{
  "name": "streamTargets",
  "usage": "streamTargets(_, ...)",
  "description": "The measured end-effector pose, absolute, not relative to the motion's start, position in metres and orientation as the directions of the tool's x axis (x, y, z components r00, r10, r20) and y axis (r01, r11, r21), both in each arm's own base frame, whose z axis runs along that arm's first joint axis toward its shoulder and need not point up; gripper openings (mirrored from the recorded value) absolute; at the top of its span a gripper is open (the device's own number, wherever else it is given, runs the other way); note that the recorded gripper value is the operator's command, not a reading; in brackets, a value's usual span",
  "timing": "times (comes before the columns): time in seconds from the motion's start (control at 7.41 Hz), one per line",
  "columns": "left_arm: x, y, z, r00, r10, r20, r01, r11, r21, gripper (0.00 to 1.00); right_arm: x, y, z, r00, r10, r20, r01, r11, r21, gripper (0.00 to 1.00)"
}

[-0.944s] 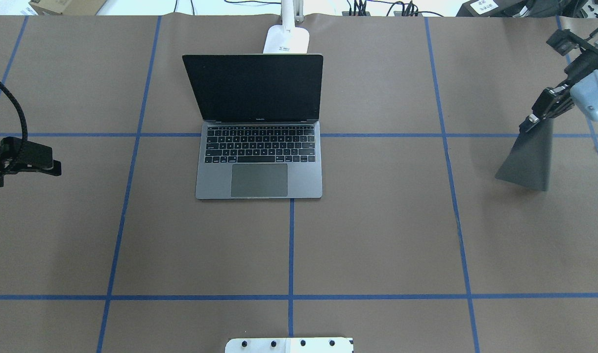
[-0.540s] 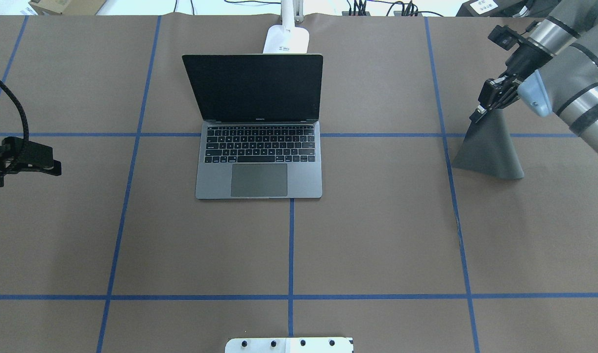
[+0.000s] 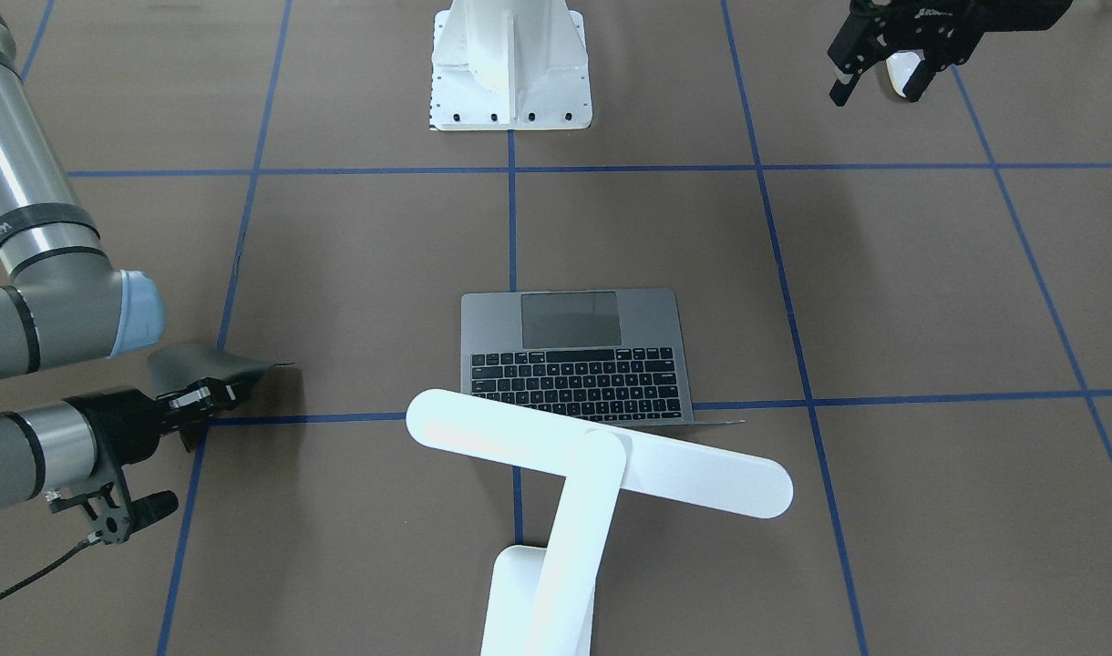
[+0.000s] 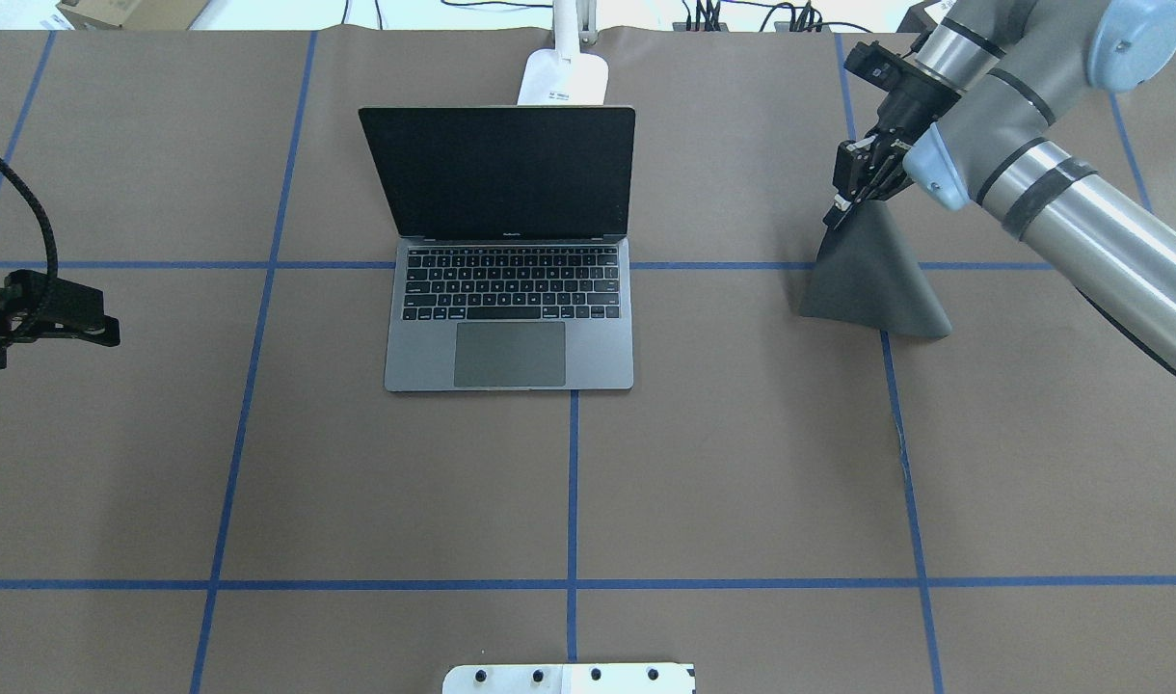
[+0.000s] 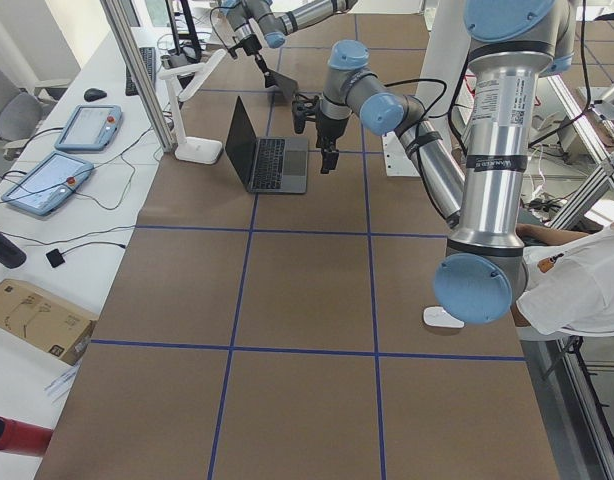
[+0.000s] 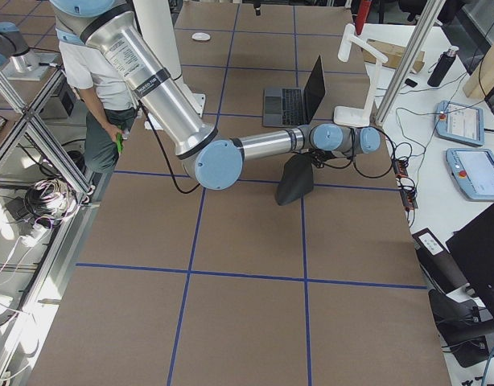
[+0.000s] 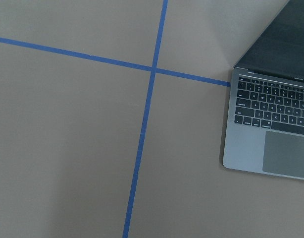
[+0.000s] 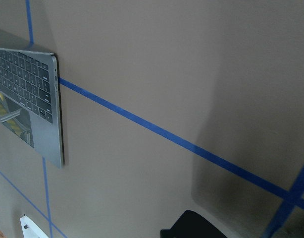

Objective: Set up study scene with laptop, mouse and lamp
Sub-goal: 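Bring the black mouse pad in the right gripper beside the laptop, then release the mouse pad flat on the table with the right gripper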

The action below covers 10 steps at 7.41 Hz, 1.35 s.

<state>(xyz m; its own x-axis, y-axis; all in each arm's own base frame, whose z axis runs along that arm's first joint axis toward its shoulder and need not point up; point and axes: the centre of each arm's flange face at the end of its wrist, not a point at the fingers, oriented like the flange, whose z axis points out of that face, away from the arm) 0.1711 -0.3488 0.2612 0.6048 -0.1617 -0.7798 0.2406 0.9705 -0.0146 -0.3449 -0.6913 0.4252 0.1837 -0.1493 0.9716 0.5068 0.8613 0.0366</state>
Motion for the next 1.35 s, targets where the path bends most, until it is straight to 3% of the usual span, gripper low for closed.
streamTargets(0.4, 0.169, -0.348, 0.259, 0.602, -0.159, -0.783, 0.243, 0.97, -0.011, 0.99, -0.389, -0.702, 0.394, 0.187, -0.144, 0.972, 0.538, 0.842, 0.021, 0.03)
streamTargets(0.67, 0.169, -0.348, 0.259, 0.601, -0.159, -0.783, 0.244, 0.97, -0.01, 0.99, -0.408, -0.703, 0.388, 0.18, -0.154, 0.972, 0.553, 0.833, 0.029, 0.23)
streamTargets(0.81, 0.168, -0.348, 0.258, 0.6, -0.159, -0.784, 0.244, 0.97, -0.01, 0.99, -0.416, -0.705, 0.385, 0.178, -0.157, 0.971, 0.558, 0.829, 0.032, 0.39)
streamTargets(1.08, 0.168, -0.347, 0.257, 0.599, -0.158, -0.785, 0.245, 0.97, -0.008, 0.99, -0.423, -0.709, 0.377, 0.183, -0.149, 0.972, 0.56, 0.828, 0.022, 0.38)
streamTargets(1.35, 0.167, -0.346, 0.257, 0.598, -0.159, -0.786, 0.246, 0.969, -0.008, 0.99, -0.429, -0.715, 0.366, 0.202, -0.121, 0.972, 0.553, 0.833, -0.011, 0.44)
